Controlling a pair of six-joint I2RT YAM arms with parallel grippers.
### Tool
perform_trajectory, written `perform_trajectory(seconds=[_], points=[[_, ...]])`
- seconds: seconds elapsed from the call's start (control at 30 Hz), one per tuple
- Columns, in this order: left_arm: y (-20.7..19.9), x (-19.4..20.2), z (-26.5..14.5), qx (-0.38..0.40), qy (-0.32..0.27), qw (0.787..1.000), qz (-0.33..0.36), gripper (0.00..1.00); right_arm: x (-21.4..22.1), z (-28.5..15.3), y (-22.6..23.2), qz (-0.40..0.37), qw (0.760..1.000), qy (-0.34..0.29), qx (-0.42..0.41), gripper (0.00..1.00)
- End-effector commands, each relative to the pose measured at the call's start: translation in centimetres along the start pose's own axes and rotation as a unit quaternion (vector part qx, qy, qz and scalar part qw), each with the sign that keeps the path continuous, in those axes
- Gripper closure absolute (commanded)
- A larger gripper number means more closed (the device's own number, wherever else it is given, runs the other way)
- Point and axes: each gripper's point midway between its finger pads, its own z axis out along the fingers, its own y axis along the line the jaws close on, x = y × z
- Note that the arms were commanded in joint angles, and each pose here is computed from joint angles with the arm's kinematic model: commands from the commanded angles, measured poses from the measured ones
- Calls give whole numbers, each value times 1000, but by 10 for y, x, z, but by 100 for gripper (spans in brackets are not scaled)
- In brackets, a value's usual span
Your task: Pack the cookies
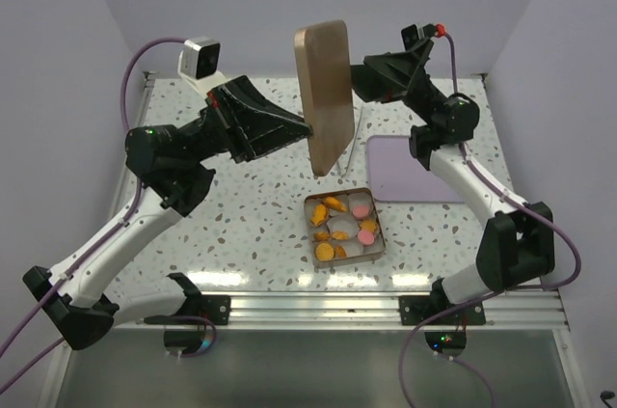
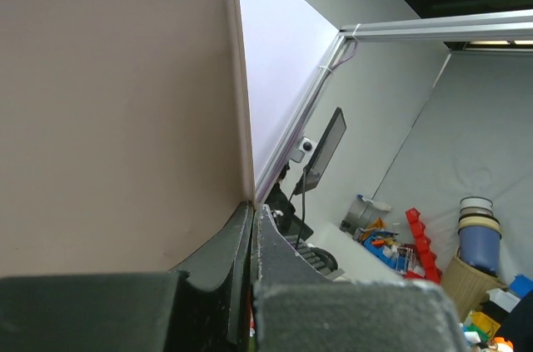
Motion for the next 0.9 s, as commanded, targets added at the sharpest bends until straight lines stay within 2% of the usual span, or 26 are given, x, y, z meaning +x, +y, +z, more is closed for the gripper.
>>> perform_trajectory(seconds=[0.0,0.53,0.87], points=[[-34,-12,4,57,-11,997,41,100,42,-17,65,8,992,69,-103,28],[-14,-5,3,62,-7,998,11,100,65,-26,82,1,990,97,-99,39],[14,2,-9,15,-32,999,-20,100,74,-35,97,1,990,82,-113,61]])
